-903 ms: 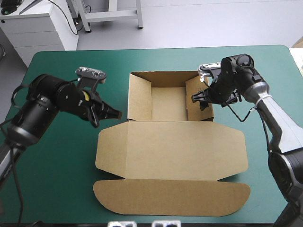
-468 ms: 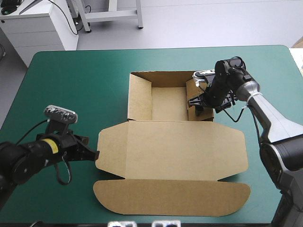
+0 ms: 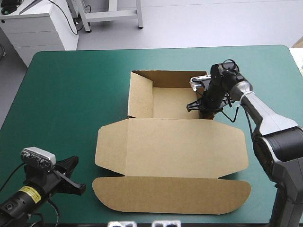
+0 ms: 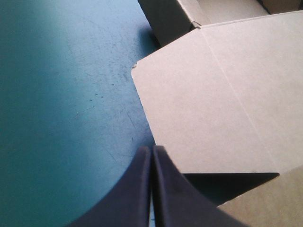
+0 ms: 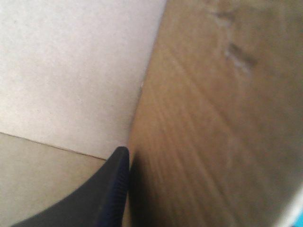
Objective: Fold the box
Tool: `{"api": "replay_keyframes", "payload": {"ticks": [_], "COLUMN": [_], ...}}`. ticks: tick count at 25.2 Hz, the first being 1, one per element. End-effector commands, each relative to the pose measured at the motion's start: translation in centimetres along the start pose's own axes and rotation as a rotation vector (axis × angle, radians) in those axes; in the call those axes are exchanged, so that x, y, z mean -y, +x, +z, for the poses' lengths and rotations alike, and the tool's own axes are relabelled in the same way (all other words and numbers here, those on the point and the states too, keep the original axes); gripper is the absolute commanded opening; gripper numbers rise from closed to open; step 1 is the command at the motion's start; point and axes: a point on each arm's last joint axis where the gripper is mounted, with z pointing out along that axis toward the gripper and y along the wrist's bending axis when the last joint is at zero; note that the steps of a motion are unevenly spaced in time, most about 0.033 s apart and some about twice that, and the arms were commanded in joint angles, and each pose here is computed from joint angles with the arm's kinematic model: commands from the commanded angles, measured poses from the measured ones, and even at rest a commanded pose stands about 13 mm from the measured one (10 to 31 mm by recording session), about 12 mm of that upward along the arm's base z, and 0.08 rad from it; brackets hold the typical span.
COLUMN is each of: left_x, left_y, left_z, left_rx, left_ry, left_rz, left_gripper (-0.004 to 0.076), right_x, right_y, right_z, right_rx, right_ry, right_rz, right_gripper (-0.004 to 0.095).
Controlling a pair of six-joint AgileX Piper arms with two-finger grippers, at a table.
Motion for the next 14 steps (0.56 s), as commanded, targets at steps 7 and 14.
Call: {"api": "replay_keyframes", "payload": {"ticks": [7,14], "left_x": [-0.1,-0.1], "left_y": [-0.8,-0.7], "left_z": [-0.3,-0.3], "left_rx": [0.107,0.099], "left_ry": [-0.006,-0.006], "left_rz": [0.023,0.023], "left_gripper": [-0.0008,-0.0008], "right_x": [1.9,12.9], "right_y": [-1.5,0.9], "right_z": [-10.2,-18.7], "right_rx": [0.289,0.462], "right_ry": [0.257,0.586], "right_rz": [-0.064,0.200], "right_gripper": [-0.0019,-0.0020]}}
